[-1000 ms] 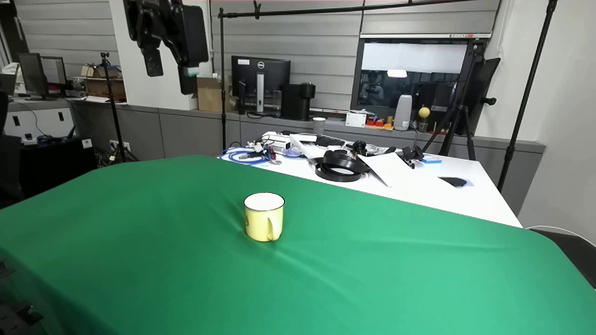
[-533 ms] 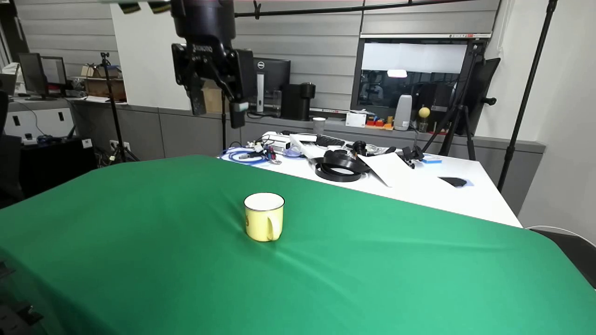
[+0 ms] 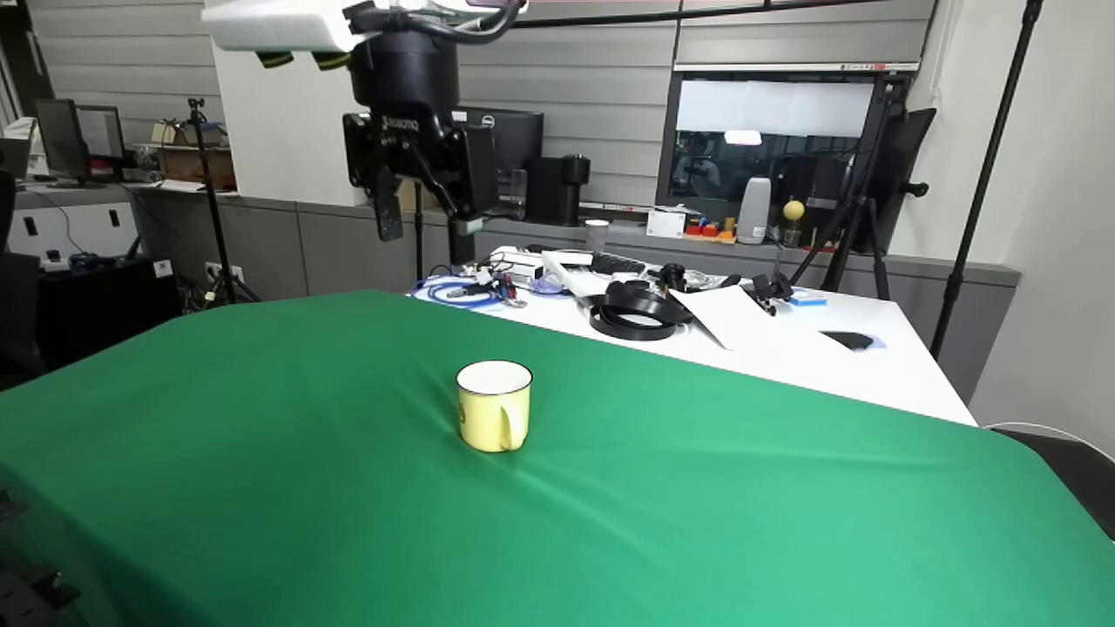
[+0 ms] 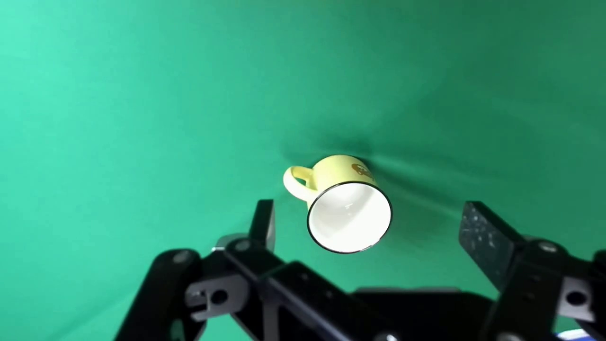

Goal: Move the cup forward

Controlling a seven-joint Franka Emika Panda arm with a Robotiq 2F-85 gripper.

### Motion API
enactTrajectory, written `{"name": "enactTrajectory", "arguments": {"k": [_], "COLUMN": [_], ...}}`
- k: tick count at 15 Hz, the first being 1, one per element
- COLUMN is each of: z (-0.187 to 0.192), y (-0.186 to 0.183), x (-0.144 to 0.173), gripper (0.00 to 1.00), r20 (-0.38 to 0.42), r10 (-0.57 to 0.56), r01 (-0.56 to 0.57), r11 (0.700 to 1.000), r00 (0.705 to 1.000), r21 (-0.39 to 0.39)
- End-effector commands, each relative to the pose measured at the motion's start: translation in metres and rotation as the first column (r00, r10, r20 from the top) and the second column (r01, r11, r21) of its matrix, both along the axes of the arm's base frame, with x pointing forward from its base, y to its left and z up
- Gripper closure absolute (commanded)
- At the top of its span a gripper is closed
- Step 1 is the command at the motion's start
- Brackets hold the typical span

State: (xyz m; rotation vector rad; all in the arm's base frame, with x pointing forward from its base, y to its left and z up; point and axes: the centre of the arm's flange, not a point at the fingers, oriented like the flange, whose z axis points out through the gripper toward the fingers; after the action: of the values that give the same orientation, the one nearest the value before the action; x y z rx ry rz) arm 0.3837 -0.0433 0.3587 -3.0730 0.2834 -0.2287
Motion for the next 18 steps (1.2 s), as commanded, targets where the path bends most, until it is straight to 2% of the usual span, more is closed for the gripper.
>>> {"name": "enactTrajectory", "arguments": {"k": [1, 3, 10, 12, 13, 15, 18], "z": [-0.019, -0.033, -0.097, -0.111, -0.102, -0.113, -0.119], "y": [-0.012, -0.017, -0.015, -0.012, -0.011, -0.010, -0.010], "x": [0.036, 0.054, 0.120, 0.138, 0.106, 0.121, 0.125], "gripper": [0.00, 0.00, 0.00, 0.00, 0.00, 0.00, 0.00], "r20": [-0.089, -0.133, -0.271, -0.233, -0.240, -0.238, -0.260], "r10": [0.006, 0.028, 0.166, 0.172, 0.169, 0.186, 0.201], "r01": [-0.008, -0.036, -0.192, -0.202, -0.193, -0.212, -0.228], "r11": [1.000, 0.998, 0.979, 0.973, 0.978, 0.973, 0.971], "r00": [0.996, 0.991, 0.948, 0.957, 0.956, 0.953, 0.944], "r21": [-0.024, -0.056, -0.073, -0.113, -0.078, -0.090, -0.077]}}
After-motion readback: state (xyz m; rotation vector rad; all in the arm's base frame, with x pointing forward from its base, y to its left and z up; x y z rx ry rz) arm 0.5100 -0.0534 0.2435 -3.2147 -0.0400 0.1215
